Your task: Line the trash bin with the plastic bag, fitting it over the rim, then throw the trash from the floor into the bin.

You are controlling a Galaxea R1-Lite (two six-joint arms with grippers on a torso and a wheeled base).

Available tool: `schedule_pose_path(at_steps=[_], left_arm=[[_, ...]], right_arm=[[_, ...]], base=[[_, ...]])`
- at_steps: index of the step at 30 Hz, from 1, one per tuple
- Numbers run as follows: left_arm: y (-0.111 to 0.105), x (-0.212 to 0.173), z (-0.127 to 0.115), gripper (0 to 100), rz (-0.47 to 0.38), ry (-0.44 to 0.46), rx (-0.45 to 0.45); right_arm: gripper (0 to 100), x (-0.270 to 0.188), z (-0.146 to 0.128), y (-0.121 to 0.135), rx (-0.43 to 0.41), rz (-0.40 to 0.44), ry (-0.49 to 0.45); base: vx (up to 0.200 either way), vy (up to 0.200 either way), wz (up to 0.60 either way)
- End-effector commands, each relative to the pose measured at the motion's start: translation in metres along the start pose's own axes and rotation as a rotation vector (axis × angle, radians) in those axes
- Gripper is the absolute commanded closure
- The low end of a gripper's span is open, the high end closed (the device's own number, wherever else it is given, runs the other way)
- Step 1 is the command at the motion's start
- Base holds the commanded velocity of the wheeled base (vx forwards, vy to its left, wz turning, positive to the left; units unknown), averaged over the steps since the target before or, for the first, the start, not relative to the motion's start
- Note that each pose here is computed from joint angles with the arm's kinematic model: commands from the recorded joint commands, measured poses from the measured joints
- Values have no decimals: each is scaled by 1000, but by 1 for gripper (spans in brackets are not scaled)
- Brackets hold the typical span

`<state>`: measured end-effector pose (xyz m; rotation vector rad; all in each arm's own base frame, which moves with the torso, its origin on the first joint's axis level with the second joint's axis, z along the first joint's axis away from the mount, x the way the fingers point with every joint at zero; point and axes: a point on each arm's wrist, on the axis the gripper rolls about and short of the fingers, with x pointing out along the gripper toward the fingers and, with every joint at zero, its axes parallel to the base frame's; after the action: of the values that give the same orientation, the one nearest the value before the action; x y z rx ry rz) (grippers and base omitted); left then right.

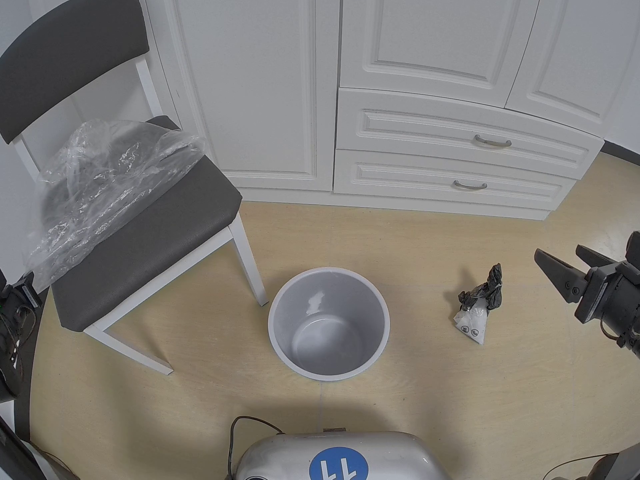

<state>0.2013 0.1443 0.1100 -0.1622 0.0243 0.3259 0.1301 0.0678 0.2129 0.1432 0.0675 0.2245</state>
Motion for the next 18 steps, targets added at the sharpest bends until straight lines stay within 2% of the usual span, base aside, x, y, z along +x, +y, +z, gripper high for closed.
schedule_pose_path(at_steps=[1, 5, 6, 9, 14, 18], left_arm=[[-6, -11, 14, 100, -9, -58, 10], [-14, -20, 25, 100, -40, -101, 7], [-23, -27, 31, 100, -73, -127, -6], [-31, -35, 38, 100, -109, -158, -19], [-45, -43, 38, 100, -164, -164, -14], [-48, -43, 38, 100, -178, -162, -15]], right_arm=[[0, -2, 0, -1, -1, -2, -1], [0, -1, -2, -1, -5, -9, 7], [0, -4, -2, -2, -9, -7, 1], [0, -4, -2, -2, -31, -9, 2], [0, -13, -2, -5, -73, -12, -20], [0, -18, -3, -6, -102, 2, -21]], base=[[0, 0, 0], [0, 0, 0], [0, 0, 0], [0, 0, 0], [0, 0, 0], [0, 0, 0]])
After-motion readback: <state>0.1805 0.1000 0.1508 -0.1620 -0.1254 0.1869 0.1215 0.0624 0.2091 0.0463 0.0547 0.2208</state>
